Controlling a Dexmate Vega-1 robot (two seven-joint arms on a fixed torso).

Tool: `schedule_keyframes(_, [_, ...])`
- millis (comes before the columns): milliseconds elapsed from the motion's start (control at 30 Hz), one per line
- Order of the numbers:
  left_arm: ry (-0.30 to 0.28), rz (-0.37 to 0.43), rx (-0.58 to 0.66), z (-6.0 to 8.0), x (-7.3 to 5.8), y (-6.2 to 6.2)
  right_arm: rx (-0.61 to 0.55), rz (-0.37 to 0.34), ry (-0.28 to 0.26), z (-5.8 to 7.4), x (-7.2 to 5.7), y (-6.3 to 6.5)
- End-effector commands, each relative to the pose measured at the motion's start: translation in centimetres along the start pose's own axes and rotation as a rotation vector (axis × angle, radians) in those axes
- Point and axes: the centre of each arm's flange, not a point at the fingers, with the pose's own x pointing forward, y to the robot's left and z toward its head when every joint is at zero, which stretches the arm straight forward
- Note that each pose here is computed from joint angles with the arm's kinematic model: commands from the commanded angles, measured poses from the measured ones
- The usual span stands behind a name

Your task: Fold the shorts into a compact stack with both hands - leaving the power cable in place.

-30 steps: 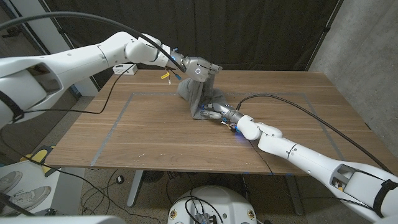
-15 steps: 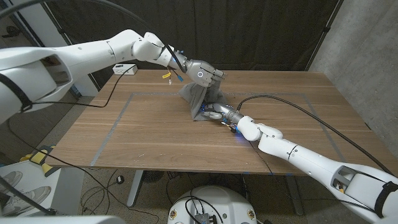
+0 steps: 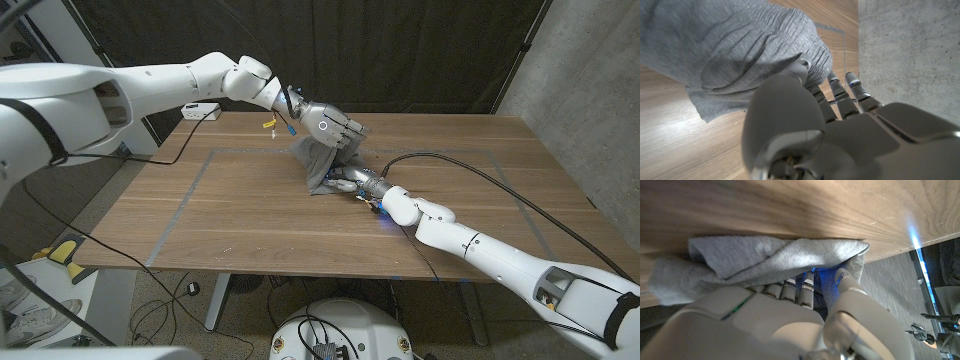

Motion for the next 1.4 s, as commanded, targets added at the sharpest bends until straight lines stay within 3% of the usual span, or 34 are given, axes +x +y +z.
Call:
schedule_keyframes(33, [-0.017,-0.016,-0.033,2.3,1.1,-1.6,0.011,0.024,-0.021,0.4,-0.2,-0.6])
schedule_keyframes(300, [0.101,-0.071,-0.010,2.9,2.0,-2.5,0.001,0.011,-0.038,1.0,-0.6,-1.4])
schedule_keyframes(600, [0.271,-0.048,-0.021,3.5,2.9,-3.1,-0.004,0.030,-0.045,1.4,-0.7,-1.9])
schedule_keyframes(1033, [0.488,-0.054,-0.068,3.7,4.2,-2.4,-0.005,-0.012,-0.056,2.2,-1.4,-3.0])
schedule_keyframes(1400, [0.534,-0.082,-0.070,4.2,3.8,-1.8,-0.040,-0.039,-0.068,3.6,-2.6,-5.1])
